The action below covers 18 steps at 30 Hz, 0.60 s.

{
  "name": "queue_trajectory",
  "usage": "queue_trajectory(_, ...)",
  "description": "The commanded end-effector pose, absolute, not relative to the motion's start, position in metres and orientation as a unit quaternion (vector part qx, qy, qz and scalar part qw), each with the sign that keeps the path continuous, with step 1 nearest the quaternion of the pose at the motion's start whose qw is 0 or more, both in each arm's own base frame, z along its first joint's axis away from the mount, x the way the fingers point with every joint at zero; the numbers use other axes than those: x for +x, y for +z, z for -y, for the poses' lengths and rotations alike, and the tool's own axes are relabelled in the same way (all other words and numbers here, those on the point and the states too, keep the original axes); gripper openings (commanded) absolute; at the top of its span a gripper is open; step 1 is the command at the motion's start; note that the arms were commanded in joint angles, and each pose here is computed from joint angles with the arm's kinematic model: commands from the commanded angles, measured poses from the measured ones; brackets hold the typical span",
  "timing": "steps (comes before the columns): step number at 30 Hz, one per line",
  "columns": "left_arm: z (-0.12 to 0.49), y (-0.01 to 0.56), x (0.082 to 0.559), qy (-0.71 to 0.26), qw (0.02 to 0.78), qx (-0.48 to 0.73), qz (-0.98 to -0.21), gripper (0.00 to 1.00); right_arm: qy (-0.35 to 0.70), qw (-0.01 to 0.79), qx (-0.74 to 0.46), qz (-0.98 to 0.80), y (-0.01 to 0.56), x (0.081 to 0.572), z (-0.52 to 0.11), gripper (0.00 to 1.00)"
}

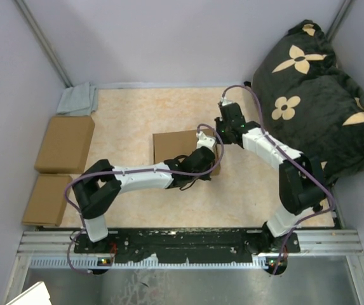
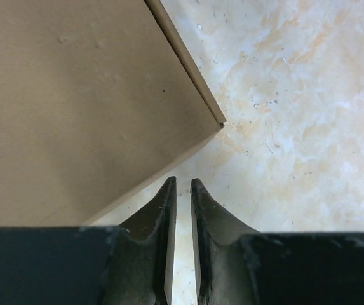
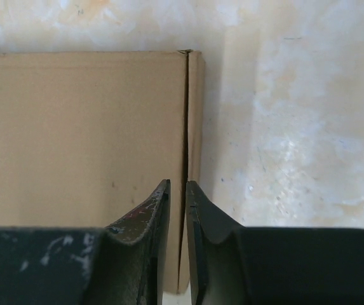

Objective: Fold the paper box

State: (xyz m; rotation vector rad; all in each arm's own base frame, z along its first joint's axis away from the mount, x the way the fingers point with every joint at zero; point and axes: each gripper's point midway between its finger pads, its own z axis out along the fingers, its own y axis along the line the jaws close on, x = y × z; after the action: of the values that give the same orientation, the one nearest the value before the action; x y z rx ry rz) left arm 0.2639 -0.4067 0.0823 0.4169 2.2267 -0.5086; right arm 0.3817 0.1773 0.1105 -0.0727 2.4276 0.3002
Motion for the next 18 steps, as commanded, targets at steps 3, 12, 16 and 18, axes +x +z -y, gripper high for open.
queue_trajectory(3, 0.388, 0.131, 0.260, -0.207, 0.427, 0.166, -0.864, 0.25, 0.092, 0.441, 0.006, -0.893, 0.193, 0.375, -0.151, 0.19)
queue_trajectory(12, 0.255, 0.170, 0.262, -0.007, 0.454, 0.134, -0.881, 0.92, 0.116, 0.496, 0.030, -0.860, 0.218, 0.296, -0.112, 0.99)
queue_trajectory(16, 0.192, 0.172, 0.259, 0.088, 0.442, 0.139, -0.882, 1.00, 0.134, 0.493, 0.063, -0.857, 0.209, 0.263, -0.100, 0.99)
queue_trajectory(18, 0.165, 0.175, 0.259, 0.128, 0.450, 0.124, -0.875, 1.00, 0.136, 0.490, 0.067, -0.858, 0.203, 0.252, -0.095, 0.99)
